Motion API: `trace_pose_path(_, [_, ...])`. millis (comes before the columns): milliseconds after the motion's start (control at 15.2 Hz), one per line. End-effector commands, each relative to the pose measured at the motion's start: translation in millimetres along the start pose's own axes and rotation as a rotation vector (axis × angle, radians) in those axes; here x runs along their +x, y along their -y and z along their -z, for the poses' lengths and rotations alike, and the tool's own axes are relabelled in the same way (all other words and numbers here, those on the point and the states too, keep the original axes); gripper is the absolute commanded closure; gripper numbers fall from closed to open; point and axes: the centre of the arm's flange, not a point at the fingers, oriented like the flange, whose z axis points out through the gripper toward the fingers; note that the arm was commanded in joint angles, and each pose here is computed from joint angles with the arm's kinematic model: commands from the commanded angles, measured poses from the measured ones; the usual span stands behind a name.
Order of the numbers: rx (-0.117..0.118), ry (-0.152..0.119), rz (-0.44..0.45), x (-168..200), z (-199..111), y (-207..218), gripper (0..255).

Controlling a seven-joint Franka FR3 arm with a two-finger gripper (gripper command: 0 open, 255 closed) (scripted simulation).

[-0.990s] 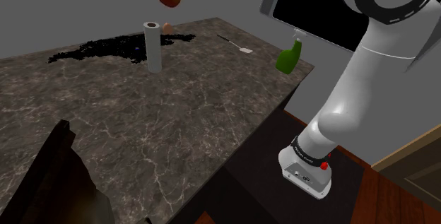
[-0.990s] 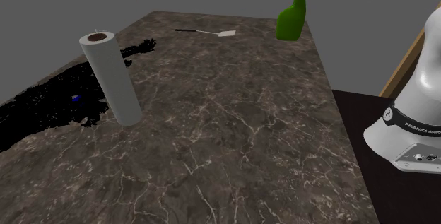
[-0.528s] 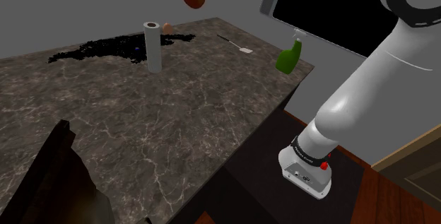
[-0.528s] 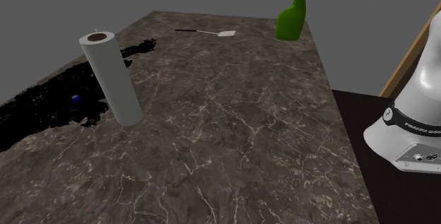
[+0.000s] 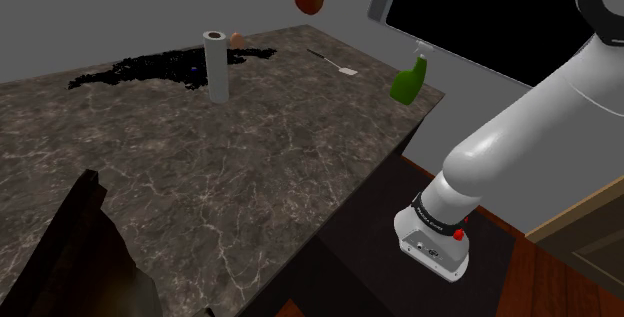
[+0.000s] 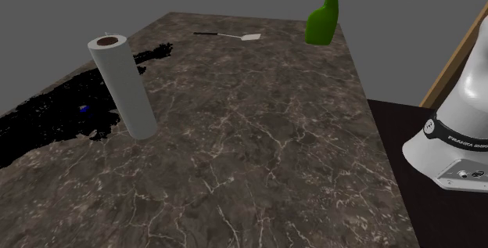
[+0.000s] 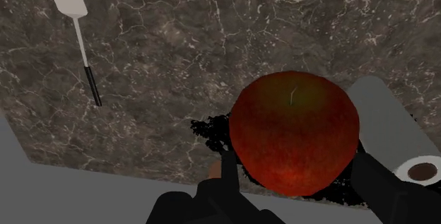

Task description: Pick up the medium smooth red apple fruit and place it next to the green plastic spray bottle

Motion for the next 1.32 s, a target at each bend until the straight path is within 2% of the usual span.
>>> trace_pose_path(0, [0.001, 0.000, 0.001, -11.1, 4.0, -27.4, 255])
trace_pose_path(1254, [0.001, 0.000, 0.001, -113.3, 10.1, -256.3, 255])
